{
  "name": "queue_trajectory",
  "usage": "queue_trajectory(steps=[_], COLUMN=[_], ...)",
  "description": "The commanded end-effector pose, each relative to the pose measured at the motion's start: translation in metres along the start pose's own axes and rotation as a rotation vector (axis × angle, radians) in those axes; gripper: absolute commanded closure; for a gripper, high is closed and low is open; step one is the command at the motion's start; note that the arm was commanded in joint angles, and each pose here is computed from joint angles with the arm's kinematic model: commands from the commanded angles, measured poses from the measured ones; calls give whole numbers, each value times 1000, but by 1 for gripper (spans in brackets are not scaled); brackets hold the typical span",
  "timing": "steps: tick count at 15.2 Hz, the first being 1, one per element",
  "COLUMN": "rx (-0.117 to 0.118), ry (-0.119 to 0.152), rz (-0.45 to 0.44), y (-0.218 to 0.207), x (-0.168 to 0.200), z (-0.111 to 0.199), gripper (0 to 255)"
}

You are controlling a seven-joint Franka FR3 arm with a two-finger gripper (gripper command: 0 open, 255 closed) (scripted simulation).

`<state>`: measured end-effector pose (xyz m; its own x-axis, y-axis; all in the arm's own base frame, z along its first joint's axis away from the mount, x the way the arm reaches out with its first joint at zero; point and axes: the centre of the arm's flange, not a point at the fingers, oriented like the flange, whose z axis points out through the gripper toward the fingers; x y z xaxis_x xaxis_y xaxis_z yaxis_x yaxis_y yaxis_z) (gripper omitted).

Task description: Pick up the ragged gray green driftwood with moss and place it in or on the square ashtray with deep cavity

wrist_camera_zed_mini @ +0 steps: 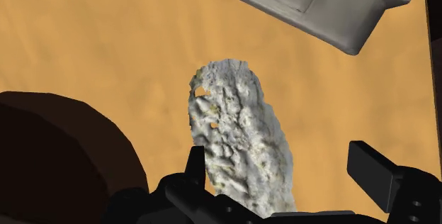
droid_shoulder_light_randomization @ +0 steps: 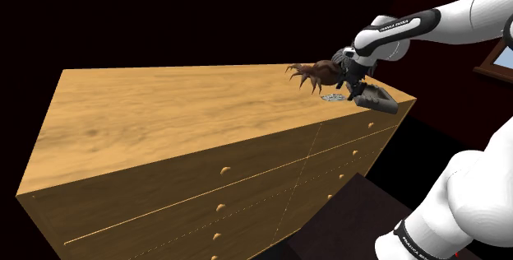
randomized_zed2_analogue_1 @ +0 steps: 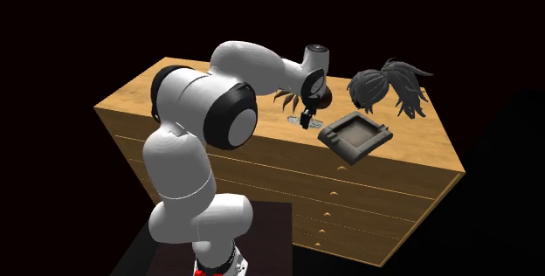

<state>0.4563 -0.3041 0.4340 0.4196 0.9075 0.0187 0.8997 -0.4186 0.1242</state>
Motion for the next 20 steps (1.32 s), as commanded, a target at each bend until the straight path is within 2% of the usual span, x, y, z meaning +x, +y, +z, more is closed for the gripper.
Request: queue_trajectory(steps=[1,2,10,11,20], rx=[10,10,10,10,10], ry=[1,1,1,1,1], rz=[-10,-10,-10,-10,-10], y=[-1,-1,-1,-1,-1], x=[3,3,3,3,3], z=[14,22,22,22,22], gripper=[0,0,0,255,255])
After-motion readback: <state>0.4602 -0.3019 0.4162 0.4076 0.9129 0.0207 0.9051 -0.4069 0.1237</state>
